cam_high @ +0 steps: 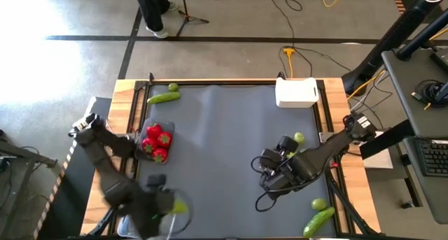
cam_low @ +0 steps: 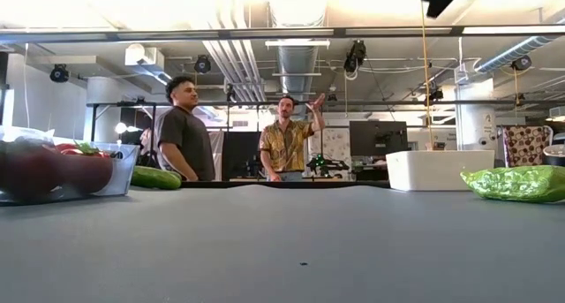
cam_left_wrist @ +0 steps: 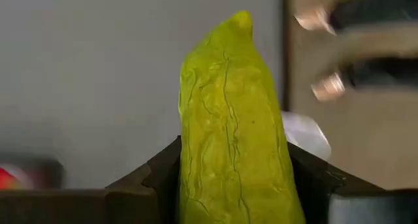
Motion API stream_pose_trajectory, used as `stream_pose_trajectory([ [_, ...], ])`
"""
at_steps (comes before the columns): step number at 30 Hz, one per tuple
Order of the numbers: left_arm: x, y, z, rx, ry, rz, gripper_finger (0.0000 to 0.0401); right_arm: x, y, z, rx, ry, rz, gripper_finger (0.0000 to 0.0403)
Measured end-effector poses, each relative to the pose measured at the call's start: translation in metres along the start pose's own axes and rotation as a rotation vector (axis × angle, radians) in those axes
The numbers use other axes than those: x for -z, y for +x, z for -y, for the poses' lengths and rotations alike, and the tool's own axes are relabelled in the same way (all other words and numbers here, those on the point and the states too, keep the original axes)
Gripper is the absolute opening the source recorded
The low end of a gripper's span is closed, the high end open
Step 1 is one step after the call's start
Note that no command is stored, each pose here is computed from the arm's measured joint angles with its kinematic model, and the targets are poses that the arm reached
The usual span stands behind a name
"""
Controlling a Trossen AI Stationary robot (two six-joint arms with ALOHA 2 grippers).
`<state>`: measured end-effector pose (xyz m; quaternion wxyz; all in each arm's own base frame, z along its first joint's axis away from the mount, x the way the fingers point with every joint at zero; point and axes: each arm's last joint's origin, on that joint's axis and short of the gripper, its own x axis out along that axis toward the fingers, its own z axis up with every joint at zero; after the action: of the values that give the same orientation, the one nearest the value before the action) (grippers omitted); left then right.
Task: Sort produce into baskets
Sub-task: Put the center pickle into the transparent bin
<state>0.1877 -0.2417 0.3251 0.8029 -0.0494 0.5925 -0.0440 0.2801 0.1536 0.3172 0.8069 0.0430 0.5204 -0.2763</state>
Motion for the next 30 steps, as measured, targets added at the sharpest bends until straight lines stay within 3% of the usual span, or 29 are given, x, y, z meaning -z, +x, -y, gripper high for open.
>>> stream_pose_trajectory([
  [7, 0.065, 0.007, 0.039, 0.051, 0.177, -0.170, 0.0177, -0.004, 0.021, -0.016, -0.104, 0.076, 0.070, 0.0370],
  [11, 0.078, 0.029, 0.029, 0.001, 0.150, -0.262, 0.0177, -0.011, 0.025, -0.017, -0.131, 0.112, 0.096, 0.0370],
  [20, 0.091, 0.077, 0.012, 0.040, 0.165, -0.188, 0.0178, -0.013, 0.026, -0.020, -0.192, 0.080, 0.056, 0.0370],
  [30, 0.108, 0.105, -0.016, -0.101, 0.013, -0.242, 0.0209, -0.010, 0.026, -0.019, -0.213, 0.100, -0.010, 0.0370],
])
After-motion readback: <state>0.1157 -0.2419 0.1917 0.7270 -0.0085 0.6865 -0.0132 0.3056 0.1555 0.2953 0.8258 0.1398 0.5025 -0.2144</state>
